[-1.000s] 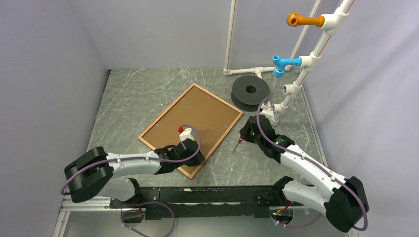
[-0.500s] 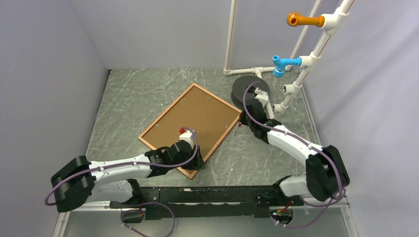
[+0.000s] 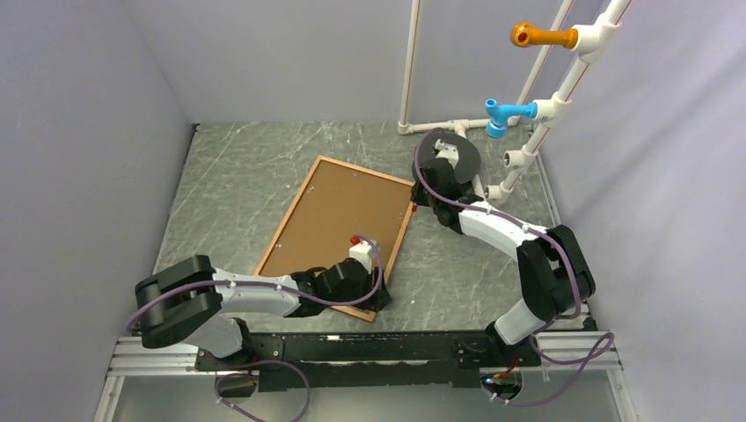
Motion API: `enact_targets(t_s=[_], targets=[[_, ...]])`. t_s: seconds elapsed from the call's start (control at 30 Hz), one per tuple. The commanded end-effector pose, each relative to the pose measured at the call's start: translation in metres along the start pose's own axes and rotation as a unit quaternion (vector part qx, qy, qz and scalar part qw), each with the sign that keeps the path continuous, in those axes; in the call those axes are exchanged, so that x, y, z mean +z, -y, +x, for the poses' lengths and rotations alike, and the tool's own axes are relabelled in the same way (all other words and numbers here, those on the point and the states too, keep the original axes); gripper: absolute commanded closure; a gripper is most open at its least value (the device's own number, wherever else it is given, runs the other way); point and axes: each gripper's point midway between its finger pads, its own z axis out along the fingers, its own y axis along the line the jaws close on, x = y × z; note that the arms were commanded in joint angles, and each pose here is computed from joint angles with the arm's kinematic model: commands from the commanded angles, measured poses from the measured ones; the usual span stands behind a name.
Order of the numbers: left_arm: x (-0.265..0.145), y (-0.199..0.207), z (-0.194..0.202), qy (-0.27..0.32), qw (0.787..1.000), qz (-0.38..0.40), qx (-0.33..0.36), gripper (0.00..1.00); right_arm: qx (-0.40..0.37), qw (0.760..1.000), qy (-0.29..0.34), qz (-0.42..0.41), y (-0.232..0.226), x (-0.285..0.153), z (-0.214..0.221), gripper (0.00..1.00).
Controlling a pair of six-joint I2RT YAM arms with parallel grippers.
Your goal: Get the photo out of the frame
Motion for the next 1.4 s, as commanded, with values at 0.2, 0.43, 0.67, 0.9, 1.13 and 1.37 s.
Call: enact_targets(t_s=[0.2, 0.43, 0.67, 0.9, 1.13, 1.37], targets=[[-0.008, 0.005, 0.012, -0.043, 0.999, -0.02, 0.024, 0.4, -0.036, 0.997, 0.054, -0.03, -0.027, -0.011, -0.052, 1.0], [-0.049, -0.01, -0.024, 0.013, 0.999, -0.048, 0.01, 0.29, -0.076, 0.993, 0.076, -0.058, -0.042, -0.021, -0.075, 1.0], [-0.082, -0.038, -0.018, 0.02, 0.997, -0.07, -0.007, 0.19, -0.075, 0.993, 0.068, -0.065, -0.052, -0.005, -0.076, 1.0], [-0.089, -0.051, 0.015, 0.001, 0.997, -0.041, -0.059, 0.13, -0.083, 0.994, 0.057, -0.052, -0.052, 0.015, -0.07, 1.0], [-0.086, -0.054, 0.033, -0.001, 0.995, -0.008, -0.097, 0.09, -0.086, 0.995, 0.037, -0.041, -0.045, 0.026, -0.054, 1.0], [-0.085, -0.054, 0.034, -0.006, 0.996, -0.011, -0.091, 0.09, -0.077, 0.995, 0.026, -0.05, -0.046, 0.032, -0.041, 1.0]])
